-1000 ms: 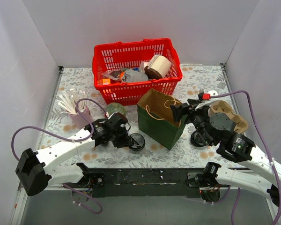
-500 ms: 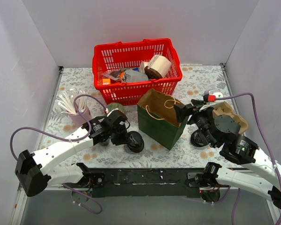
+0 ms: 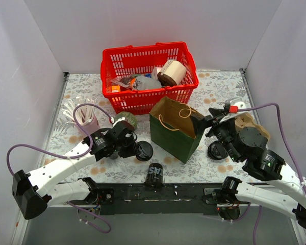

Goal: Pack the takeout coffee

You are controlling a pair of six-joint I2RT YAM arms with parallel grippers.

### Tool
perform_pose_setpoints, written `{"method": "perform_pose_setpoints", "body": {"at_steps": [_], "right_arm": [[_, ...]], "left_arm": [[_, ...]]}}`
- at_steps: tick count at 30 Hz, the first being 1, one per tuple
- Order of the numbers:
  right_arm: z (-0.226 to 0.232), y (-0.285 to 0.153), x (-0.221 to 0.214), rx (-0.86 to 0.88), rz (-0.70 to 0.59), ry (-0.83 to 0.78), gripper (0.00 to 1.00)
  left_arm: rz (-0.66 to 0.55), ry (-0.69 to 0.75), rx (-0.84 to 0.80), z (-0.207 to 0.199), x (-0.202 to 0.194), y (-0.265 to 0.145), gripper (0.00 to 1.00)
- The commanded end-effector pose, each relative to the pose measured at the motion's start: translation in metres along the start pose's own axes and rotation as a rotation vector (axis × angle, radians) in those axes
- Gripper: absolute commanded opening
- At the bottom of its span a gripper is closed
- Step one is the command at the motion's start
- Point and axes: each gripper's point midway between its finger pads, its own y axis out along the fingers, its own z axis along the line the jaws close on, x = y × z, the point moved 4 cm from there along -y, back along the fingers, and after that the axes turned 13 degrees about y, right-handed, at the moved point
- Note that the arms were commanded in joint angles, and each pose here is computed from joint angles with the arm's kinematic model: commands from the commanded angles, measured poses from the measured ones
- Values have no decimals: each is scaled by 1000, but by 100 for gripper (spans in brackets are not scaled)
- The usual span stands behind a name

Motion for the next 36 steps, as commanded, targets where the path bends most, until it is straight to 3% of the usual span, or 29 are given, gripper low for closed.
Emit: {"method": "perform_pose_setpoints", "body": {"at_steps": [1,2,5,6,9,12,15,22,28,36], "right_arm": [[31,1,5,215,25,-82,86],[40,-2,4,291,35,-111,86],[90,-24,-16,739,148,-242,85],[114,-44,-18,966,201,-245,84],[139,-51,-60,1162,410,-286,81],[145,-44,-103,1050,521,-435,83],[141,-45,-138,975,605,-478,84],[101,-74,-223,833,918,-687,84],[47,-84,-254,559,1079,-824,87],[52,-90,-253,530,1163,-934,87]], "left_arm": [[-21,18,-46,-5,2,-4,0],[-28,17,-52,-6,3,-5,0],[-33,15,-57,-6,3,-6,0],[-35,10,-55,-6,3,-7,0],[-61,-15,-39,-2,5,-8,0],[-86,-46,-23,4,5,-9,0],[-105,-73,-34,8,3,-10,0],[-122,-83,-9,15,2,-14,0],[-119,-79,-5,19,-1,-14,0],[-105,-59,-2,20,-4,-12,0]]}}
